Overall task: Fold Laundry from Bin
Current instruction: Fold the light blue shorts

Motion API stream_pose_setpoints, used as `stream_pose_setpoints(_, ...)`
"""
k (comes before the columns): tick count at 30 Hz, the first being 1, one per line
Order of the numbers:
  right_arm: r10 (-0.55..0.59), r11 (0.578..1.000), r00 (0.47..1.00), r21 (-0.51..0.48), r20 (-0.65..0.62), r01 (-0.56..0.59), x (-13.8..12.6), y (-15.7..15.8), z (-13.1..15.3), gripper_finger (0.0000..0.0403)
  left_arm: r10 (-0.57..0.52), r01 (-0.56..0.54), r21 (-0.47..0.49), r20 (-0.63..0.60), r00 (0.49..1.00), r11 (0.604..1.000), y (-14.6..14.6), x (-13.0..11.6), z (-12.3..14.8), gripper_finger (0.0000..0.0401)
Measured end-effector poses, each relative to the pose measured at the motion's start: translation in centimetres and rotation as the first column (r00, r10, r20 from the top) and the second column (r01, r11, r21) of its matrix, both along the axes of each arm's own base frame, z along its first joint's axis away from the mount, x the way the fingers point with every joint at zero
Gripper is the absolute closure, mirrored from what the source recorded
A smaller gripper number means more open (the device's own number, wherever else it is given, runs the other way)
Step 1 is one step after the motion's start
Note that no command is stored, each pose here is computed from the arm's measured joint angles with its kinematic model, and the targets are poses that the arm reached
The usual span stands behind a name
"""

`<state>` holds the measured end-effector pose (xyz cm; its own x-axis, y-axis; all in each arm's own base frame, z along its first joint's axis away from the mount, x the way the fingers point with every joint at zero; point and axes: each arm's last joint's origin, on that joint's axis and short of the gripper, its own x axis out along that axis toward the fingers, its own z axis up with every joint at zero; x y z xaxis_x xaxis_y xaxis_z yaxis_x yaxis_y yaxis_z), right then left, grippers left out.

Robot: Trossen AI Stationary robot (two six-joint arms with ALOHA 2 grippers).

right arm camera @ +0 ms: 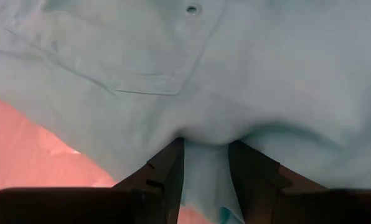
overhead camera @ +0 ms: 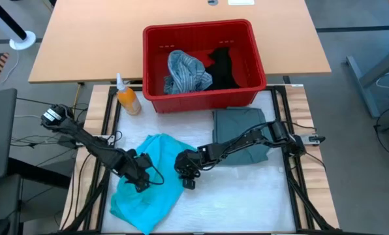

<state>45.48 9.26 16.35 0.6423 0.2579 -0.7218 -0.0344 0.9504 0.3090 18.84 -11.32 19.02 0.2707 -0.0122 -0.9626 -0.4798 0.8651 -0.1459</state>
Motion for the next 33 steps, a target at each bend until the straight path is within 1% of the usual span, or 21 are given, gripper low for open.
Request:
stream_pose_setpoints(3,0.042,0.999,0.992,-0.009,0.118,-0.041,0.6,1.0,3.5,0.0255,0.008,-0.008,0.001,-0.011,1.0,1.0,0.4,-0.3,-1.2,0.0181)
stream_pose_setpoints(6,0.065,0.997,0.969,-0.056,0.24,-0.053,1.5,1.9,6.5,0.0259,0.026,-0.024,0.026,-0.056,0.998,0.999,1.3,-1.0,-2.7,0.0182)
stream_pose_setpoints(8,0.086,0.994,0.956,-0.092,0.28,-0.062,1.9,2.5,7.2,0.0262,0.031,-0.027,0.037,-0.1,0.995,0.999,1.9,-1.6,-3.6,0.0182)
stream_pose_setpoints(10,0.095,0.993,0.949,-0.099,0.302,-0.068,2.4,2.9,6.9,0.0264,0.024,-0.019,0.038,-0.15,0.988,0.999,2.4,-2.2,-4.4,0.0182)
stream_pose_setpoints(12,0.114,0.991,0.959,-0.092,0.258,-0.094,2.4,2.9,5.8,0.0266,0.01,-0.005,0.028,-0.172,0.985,1.0,2.7,-2.5,-4.7,0.0181)
stream_pose_setpoints(14,0.111,0.993,0.971,-0.058,0.213,-0.101,2.8,3.2,4.2,0.0269,-0.008,0.016,0.038,-0.193,0.981,0.999,2.8,-2.6,-4.6,0.0181)
stream_pose_setpoints(16,0.117,0.992,0.988,-0.064,0.106,-0.11,2.4,3.2,2.4,0.0271,-0.033,0.045,0.054,-0.204,0.979,0.998,2.8,-2.5,-4.4,0.0182)
stream_pose_setpoints(18,0.115,0.993,0.987,-0.052,0.111,-0.109,3.0,3.3,1.1,0.0273,-0.06,0.076,0.068,-0.217,0.974,0.995,2.9,-2.5,-4.2,0.0182)
stream_pose_setpoints(20,0.124,0.991,0.991,-0.05,0.057,-0.121,2.9,3.3,-0.4,0.0275,-0.082,0.104,0.083,-0.24,0.967,0.991,3.0,-2.6,-3.9,0.0182)
stream_pose_setpoints(21,0.123,0.992,0.991,-0.047,0.056,-0.121,3.2,3.3,-1.0,0.0277,-0.087,0.115,0.094,-0.264,0.961,0.989,3.2,-2.8,-3.9,0.0181)
stream_pose_setpoints(23,0.123,0.991,0.992,-0.059,0.001,-0.122,3.1,3.0,-2.3,0.028,-0.081,0.126,0.124,-0.318,0.945,0.984,3.6,-3.2,-3.6,0.0182)
stream_pose_setpoints(26,0.122,0.989,0.991,-0.083,-0.055,-0.126,3.0,2.1,-3.1,0.0285,-0.087,0.162,0.176,-0.375,0.923,0.971,4.0,-3.6,-2.9,0.0181)
stream_pose_setpoints(27,0.124,0.987,0.99,-0.091,-0.067,-0.13,3.0,1.6,-3.0,0.0287,-0.091,0.176,0.196,-0.38,0.921,0.965,4.1,-3.6,-2.3,0.0182)
stream_pose_setpoints(30,0.144,0.977,0.98,-0.135,-0.14,-0.163,2.4,-0.1,-2.8,0.0292,-0.094,0.205,0.267,-0.376,0.922,0.942,4.4,-3.5,-0.2,0.0182)
stream_pose_setpoints(33,0.161,0.965,0.964,-0.171,-0.213,-0.198,1.7,-2.1,-2.1,0.0295,-0.067,0.191,0.334,-0.35,0.934,0.923,4.9,-3.5,2.3,0.0181)
